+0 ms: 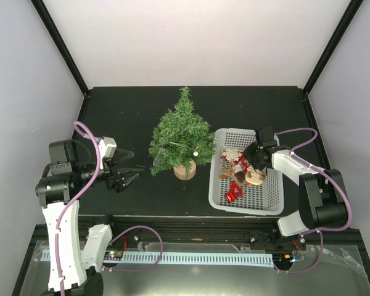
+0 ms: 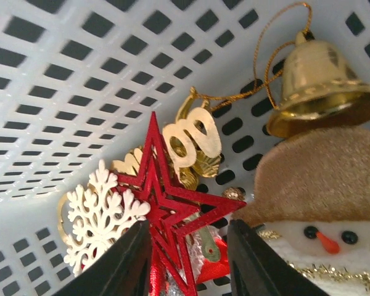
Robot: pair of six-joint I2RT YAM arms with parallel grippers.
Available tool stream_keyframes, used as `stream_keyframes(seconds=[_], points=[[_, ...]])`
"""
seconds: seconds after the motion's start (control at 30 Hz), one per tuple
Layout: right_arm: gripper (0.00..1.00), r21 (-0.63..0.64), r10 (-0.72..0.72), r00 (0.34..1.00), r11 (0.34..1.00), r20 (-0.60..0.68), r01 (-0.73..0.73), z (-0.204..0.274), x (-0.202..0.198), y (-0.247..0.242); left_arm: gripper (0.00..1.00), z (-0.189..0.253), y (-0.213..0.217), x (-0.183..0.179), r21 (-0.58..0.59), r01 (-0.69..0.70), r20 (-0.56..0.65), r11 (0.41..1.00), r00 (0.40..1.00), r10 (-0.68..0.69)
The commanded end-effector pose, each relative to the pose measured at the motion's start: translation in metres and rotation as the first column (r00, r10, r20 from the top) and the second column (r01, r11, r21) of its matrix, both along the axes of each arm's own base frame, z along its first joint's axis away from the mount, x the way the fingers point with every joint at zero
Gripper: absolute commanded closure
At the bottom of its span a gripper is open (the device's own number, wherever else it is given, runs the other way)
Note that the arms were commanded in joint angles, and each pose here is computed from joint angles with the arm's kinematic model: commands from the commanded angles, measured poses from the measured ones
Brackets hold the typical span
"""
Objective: Decorate the small christmas tree
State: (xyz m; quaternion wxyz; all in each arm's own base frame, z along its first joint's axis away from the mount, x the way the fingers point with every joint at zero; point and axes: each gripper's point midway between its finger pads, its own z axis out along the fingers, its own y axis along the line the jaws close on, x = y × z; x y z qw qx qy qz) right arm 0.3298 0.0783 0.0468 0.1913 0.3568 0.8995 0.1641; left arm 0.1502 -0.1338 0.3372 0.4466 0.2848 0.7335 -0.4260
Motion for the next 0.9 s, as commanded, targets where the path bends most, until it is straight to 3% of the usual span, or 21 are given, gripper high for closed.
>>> stream_keyframes(seconds=[0.0, 0.17, 0.27, 0.63, 0.87], points=[[0.66, -0.005, -0.009, 0.999, 1.0, 0.052, 0.009, 0.005, 0.009, 0.0, 0.01, 0.007, -0.002, -0.004, -0.01, 0.02, 0.034, 1.0, 0.999, -0.02], [0.82, -0.012, 0.0, 0.997, 1.0, 0.082, 0.001, 0.009, 0.013, 0.0, 0.01, 0.007, -0.002, -0.005, -0.009, 0.021, 0.037, 1.0, 0.999, -0.021], [0.85, -0.021, 0.009, 0.997, 1.0, 0.082, -0.007, 0.006, 0.012, -0.001, 0.01, 0.007, -0.002, -0.005, -0.01, 0.023, 0.038, 1.0, 0.999, -0.022], [0.69, -0.049, 0.021, 0.998, 0.999, 0.066, -0.018, 0.011, 0.002, -0.003, 0.01, 0.007, -0.002, -0.004, -0.013, 0.027, 0.033, 1.0, 0.999, -0.026], [0.67, -0.051, 0.022, 0.999, 0.999, 0.044, -0.019, 0.007, 0.001, -0.002, 0.01, 0.006, -0.002, -0.003, -0.014, 0.026, 0.03, 1.0, 0.999, -0.025]])
